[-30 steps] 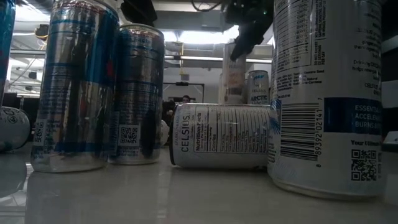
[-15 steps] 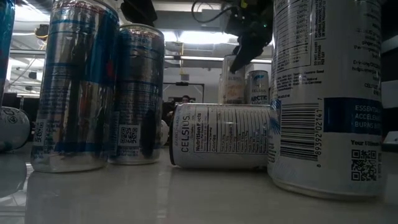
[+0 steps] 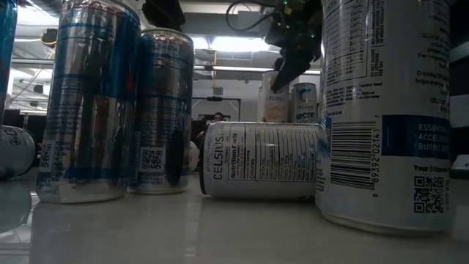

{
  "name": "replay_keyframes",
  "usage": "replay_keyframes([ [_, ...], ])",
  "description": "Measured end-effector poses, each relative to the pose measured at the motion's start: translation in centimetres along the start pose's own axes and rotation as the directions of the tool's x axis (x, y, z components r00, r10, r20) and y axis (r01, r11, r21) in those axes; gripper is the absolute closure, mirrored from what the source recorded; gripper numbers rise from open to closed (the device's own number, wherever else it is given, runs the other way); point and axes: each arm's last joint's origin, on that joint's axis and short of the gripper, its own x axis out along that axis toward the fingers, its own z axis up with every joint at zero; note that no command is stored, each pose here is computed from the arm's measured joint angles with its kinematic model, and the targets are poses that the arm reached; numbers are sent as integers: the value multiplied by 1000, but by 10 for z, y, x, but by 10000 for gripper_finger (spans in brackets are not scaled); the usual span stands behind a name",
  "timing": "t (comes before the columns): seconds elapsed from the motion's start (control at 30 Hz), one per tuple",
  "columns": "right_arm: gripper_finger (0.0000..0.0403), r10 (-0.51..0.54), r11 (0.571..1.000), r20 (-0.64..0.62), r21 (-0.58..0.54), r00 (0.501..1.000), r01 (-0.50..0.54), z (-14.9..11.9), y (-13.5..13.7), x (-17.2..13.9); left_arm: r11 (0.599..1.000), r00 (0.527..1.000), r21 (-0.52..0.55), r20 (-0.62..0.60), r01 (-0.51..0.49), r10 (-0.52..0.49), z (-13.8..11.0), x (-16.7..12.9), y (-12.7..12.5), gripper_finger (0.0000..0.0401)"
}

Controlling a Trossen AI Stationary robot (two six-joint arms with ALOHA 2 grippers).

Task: Place canned beverage on shelf
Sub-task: Put the white soda can aligned with the other white soda can on the shelf

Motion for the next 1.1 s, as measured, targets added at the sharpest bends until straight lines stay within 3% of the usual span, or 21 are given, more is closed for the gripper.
replay_keyframes([
  [1.1,152,-28,999,-17,23,999,29,0,-1,0,1000,1000,-1,0,0,0,0,0,0,53],
])
